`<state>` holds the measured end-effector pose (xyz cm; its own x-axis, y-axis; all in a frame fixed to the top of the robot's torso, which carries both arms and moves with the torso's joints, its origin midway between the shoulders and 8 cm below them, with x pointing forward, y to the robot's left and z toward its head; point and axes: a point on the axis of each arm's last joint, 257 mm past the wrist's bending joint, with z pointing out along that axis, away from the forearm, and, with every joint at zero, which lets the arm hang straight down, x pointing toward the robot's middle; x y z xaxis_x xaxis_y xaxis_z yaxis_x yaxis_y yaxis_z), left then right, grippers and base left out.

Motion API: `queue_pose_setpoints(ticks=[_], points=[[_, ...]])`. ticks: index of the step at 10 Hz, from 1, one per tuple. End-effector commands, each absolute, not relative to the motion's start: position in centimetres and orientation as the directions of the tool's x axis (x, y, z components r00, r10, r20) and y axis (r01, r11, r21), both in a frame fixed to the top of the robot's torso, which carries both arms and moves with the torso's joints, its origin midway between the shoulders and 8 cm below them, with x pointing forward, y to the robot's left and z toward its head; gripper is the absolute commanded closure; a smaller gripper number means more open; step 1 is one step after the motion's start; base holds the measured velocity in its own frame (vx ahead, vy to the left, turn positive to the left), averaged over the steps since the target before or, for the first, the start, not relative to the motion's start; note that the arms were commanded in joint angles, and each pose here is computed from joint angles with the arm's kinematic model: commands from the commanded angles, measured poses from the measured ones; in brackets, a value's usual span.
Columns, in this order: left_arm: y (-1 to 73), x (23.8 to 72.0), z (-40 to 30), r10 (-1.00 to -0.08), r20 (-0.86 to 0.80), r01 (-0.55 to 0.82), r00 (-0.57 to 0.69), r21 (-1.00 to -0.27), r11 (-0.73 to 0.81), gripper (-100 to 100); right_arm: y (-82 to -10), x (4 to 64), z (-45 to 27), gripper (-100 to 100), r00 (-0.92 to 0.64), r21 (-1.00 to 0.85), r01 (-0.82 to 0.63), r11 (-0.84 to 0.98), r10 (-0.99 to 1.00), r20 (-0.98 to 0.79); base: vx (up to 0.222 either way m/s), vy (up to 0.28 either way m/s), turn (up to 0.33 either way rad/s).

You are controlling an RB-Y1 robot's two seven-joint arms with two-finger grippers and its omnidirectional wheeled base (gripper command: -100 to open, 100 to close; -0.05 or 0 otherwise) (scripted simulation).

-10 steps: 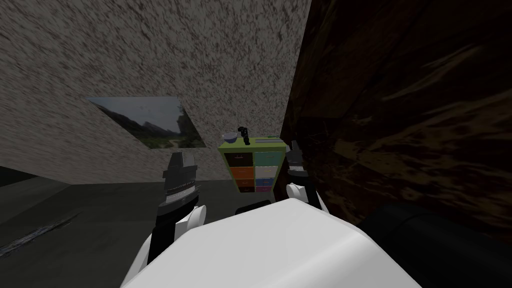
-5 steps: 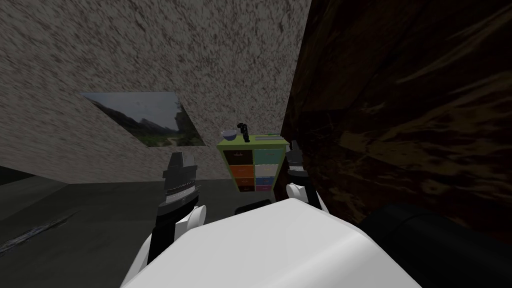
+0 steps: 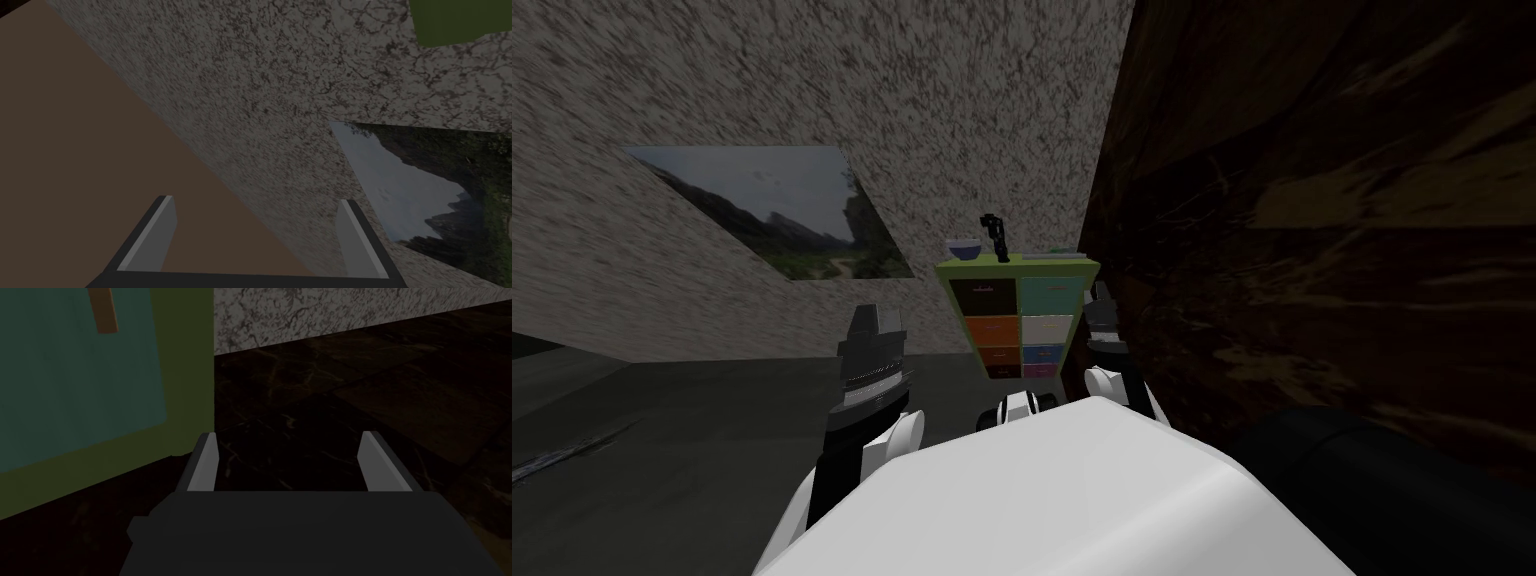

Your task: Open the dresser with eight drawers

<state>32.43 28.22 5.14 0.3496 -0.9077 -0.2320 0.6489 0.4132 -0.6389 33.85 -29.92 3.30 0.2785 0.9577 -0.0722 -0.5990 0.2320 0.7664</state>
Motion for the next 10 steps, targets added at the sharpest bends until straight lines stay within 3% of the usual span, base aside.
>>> queue_pose_setpoints(ticks=[1,10], points=[[28.2,32.4,5.1,-0.908,-0.232,0.649,0.350,-0.639,0.413,0,-29.2,34.1,3.2,-100,0.263,0.757,-0.584,0.292,0.951,-0.164,0.014,0.026,-0.013],[28.2,32.4,5.1,-0.908,-0.232,0.648,0.349,-0.640,0.413,0,-28.7,34.6,1.7,-100,0.339,0.588,-0.449,0.672,0.737,-0.584,0.033,0.089,-0.026]])
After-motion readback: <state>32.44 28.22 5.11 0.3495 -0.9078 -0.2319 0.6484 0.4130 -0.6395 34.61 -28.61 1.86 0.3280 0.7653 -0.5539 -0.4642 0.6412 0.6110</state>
